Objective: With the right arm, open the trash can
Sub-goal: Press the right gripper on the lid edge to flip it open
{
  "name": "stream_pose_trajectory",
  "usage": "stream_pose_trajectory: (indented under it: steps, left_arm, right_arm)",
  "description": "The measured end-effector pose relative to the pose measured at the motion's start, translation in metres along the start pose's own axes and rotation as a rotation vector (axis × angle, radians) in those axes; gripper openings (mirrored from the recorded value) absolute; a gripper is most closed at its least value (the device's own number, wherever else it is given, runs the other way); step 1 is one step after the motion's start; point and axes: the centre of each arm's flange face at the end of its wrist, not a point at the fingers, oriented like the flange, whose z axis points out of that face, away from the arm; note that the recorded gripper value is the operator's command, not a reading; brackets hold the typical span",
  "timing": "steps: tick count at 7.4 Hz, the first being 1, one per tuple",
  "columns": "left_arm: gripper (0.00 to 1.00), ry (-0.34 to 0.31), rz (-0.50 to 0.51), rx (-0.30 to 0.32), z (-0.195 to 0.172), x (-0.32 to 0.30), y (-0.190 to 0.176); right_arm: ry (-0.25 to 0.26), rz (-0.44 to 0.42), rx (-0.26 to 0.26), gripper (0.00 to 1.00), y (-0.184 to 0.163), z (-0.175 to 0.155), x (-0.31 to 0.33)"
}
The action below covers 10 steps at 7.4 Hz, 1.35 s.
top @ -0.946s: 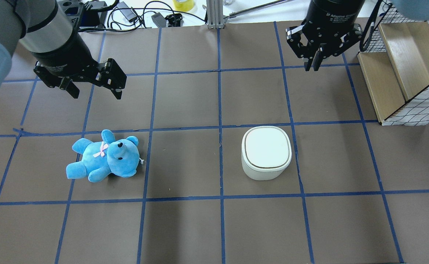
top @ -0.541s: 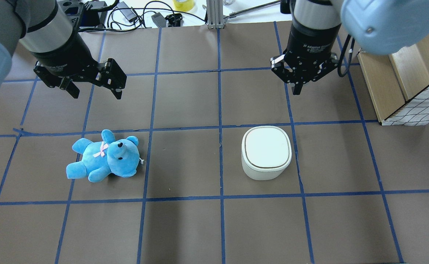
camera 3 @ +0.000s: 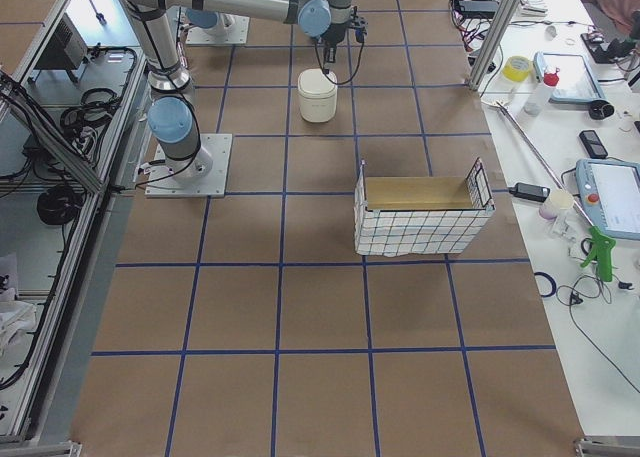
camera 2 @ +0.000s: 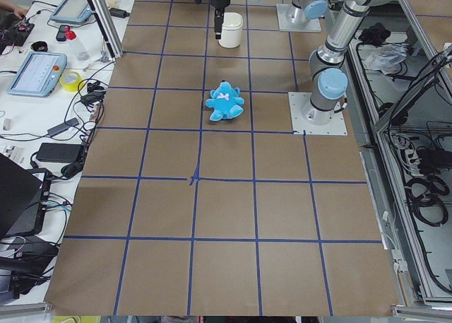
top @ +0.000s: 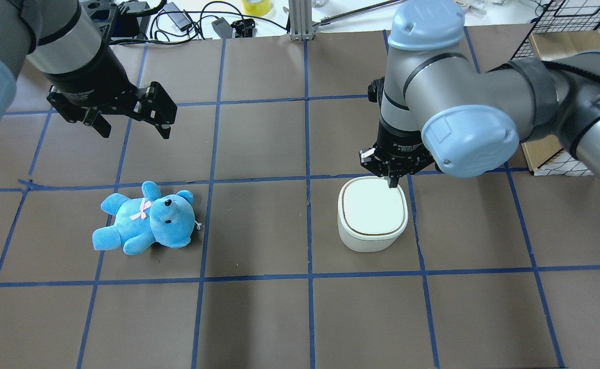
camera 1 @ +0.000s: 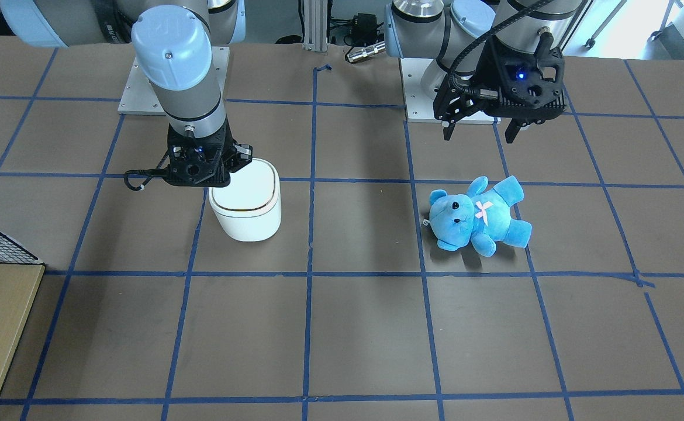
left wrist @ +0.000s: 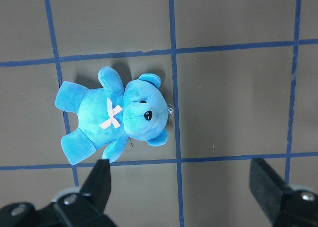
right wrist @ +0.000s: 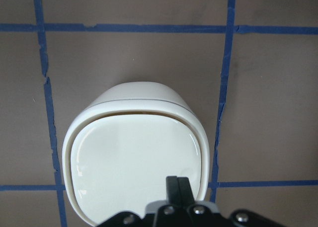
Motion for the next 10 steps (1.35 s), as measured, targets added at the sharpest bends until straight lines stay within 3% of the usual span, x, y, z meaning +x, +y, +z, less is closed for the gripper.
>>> stream_pose_trajectory:
  steps: [3,7,8,9,10]
  left_arm:
    - [1.0,0.0,0.0,0.0,0.0,0.0,0.0]
    - [1.0,0.0,0.0,0.0,0.0,0.0,0.0]
    - [1.0,0.0,-0.001,0.0,0.0,0.0,0.0]
    - [1.0,0.0,-0.001,0.0,0.0,0.0,0.0]
    - [1.0,0.0,-0.001,0.0,0.0,0.0,0.0]
  right_arm:
    - [0.013,-0.007,-0.053,0.0,0.006,0.03,-0.001]
    - [0.017,-0.009,-0.076,0.0,0.003,0.045,-0.002]
    - [0.017,-0.009,-0.079,0.29,0.002,0.047,-0.002]
    - [0.017,-0.011,-0.074,0.99,0.002,0.045,-0.002]
    - [0.014,-0.016,-0.046,1.0,0.0,0.03,-0.002]
